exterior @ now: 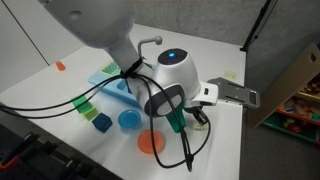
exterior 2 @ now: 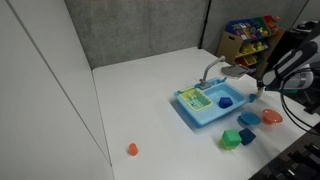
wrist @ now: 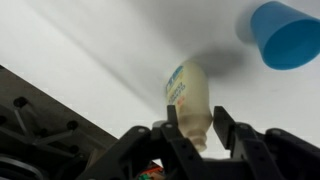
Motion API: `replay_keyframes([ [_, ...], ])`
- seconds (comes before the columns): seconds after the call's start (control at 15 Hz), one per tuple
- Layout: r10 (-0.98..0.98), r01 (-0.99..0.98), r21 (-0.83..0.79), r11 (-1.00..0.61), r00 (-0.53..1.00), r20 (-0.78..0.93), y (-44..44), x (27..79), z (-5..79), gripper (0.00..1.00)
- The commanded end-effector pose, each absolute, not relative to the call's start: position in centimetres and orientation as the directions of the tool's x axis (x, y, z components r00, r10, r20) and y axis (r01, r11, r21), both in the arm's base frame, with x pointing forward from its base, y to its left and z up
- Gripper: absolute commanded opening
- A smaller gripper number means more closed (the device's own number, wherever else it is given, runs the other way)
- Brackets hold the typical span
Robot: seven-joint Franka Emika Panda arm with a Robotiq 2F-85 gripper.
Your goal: Put the white bottle on the table
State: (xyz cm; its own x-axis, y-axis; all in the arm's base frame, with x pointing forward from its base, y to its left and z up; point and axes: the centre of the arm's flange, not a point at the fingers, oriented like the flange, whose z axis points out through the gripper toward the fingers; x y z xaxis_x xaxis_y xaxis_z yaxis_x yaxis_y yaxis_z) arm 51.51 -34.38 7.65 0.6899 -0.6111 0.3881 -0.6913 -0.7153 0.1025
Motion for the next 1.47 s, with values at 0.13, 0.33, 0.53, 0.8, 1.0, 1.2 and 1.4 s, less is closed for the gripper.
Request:
replay_keyframes([
  [0.13,-0.621,-0.697,0.063,-0.714,0.672,0.403,-34.4,52.3,10.8,0.89],
  [0.33,-0.613,-0.693,0.069,-0.718,0.676,0.410,-33.9,53.2,13.1,1.00],
  [0.53,-0.602,-0.679,0.089,-0.729,0.697,0.389,-33.1,54.5,15.1,1.00],
  [0.8,-0.583,-0.639,0.123,-0.759,0.752,0.307,-30.8,55.8,17.2,1.00],
  [1.0,-0.559,-0.601,0.126,-0.790,0.789,0.257,-29.0,56.5,18.5,1.00],
  [1.2,-0.536,-0.562,0.121,-0.818,0.822,0.194,-27.3,56.8,19.9,1.00],
  [1.4,-0.512,-0.525,0.107,-0.845,0.850,0.128,-25.4,56.8,21.2,1.00],
])
